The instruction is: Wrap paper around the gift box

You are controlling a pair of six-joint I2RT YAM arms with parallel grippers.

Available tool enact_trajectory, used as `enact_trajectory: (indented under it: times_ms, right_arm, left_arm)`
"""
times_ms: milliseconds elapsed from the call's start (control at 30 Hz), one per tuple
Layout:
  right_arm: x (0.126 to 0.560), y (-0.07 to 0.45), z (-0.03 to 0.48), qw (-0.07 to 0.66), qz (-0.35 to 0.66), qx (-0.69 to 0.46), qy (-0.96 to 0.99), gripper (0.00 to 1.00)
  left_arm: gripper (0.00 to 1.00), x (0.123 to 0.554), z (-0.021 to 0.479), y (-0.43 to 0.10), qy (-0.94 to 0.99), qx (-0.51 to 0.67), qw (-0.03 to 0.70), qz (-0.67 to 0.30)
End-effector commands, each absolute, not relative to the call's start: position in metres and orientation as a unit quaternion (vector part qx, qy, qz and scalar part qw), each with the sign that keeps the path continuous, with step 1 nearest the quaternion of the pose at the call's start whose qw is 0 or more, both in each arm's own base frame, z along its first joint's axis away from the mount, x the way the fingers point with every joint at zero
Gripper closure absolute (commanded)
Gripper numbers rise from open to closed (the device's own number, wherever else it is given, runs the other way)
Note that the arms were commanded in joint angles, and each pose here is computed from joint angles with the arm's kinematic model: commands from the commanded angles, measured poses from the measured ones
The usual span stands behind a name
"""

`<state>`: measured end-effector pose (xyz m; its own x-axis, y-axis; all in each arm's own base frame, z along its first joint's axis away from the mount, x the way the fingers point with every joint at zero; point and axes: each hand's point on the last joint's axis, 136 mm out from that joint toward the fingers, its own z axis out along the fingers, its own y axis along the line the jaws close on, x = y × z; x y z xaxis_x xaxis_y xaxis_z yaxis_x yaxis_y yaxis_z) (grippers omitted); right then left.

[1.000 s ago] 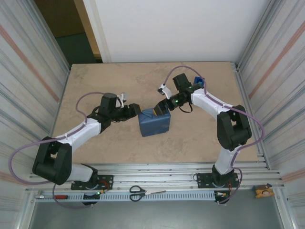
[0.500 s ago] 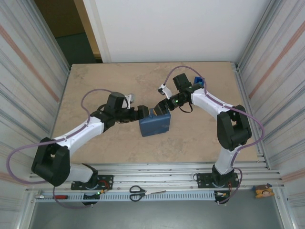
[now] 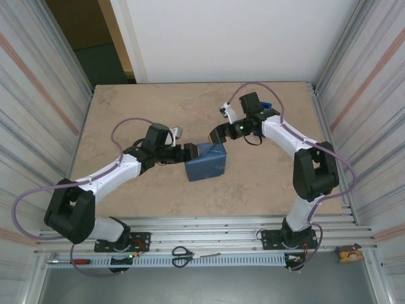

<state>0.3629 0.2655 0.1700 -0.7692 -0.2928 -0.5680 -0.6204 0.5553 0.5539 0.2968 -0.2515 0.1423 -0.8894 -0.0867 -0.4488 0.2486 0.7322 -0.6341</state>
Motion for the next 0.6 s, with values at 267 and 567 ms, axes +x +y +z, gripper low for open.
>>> enact_trajectory:
  times_ms: [267, 567]
  right_arm:
    - [0.332, 0.267, 0.132, 0.162, 0.319, -0.274, 0.893, 0.08]
    - [0.317, 0.252, 0.108, 0.120, 0.310, -0.272, 0.903, 0.20]
  left_arm:
    - [0.19, 0.282, 0.115, -0.242, 0.921, 0.051, 0.204, -0.328]
    - [0.10, 0.290, 0.154, -0.246, 0.901, 0.043, 0.231, -0.364]
